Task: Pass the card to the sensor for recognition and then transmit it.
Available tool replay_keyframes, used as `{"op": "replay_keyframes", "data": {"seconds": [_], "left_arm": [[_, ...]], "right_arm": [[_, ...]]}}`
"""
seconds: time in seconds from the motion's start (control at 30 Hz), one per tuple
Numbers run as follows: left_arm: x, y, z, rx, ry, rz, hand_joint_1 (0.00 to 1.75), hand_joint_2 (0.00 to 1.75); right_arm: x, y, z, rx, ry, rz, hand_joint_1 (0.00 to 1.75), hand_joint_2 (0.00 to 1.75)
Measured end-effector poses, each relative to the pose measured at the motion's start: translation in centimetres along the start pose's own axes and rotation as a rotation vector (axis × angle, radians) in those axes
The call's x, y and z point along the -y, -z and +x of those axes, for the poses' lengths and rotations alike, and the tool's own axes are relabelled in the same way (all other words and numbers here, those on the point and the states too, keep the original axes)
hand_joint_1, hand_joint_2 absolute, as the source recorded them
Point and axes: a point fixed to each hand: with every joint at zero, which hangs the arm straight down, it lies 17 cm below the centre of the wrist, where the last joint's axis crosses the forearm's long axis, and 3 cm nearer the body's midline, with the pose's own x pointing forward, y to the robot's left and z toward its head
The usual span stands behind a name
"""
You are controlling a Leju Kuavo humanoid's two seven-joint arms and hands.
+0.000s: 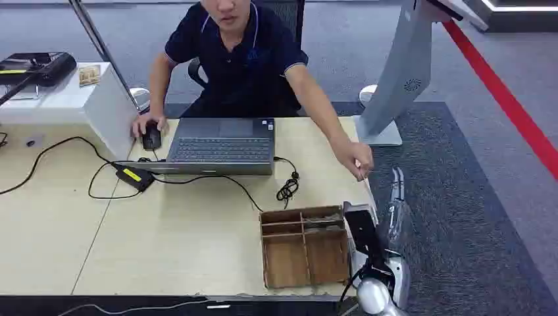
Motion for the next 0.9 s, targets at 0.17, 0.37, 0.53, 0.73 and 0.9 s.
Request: {"op": "replay_keyframes", "data": {"seconds": [0.17, 0.37, 0.53, 0.73, 0.9], "left_arm": [[0.0, 0.0, 0.0, -0.001, 0.005, 0.000, 0.00, 0.00], [0.0, 0.0, 0.0, -0.001, 0.008, -0.001, 0.00, 0.00], [0.0, 0.0, -0.1, -0.002, 0.010, -0.001, 0.00, 0.00], [0.0, 0.0, -0.1, -0.002, 0.014, -0.001, 0.00, 0.00], [0.1, 0.0, -0.1, -0.002, 0.015, -0.002, 0.00, 0.00]], "right_arm": [[0.3, 0.3, 0.7, 0.010, 0.014, -0.010, 0.00, 1.75], [0.6, 0.7, 1.3, 0.022, 0.023, -0.022, 0.00, 1.75], [0.6, 0.8, 1.5, 0.026, 0.022, -0.024, 1.59, 1.75], [0.6, 0.8, 1.4, 0.026, 0.022, -0.024, 1.75, 1.75], [0.6, 0.8, 1.5, 0.032, 0.022, -0.024, 1.75, 1.75]]}}
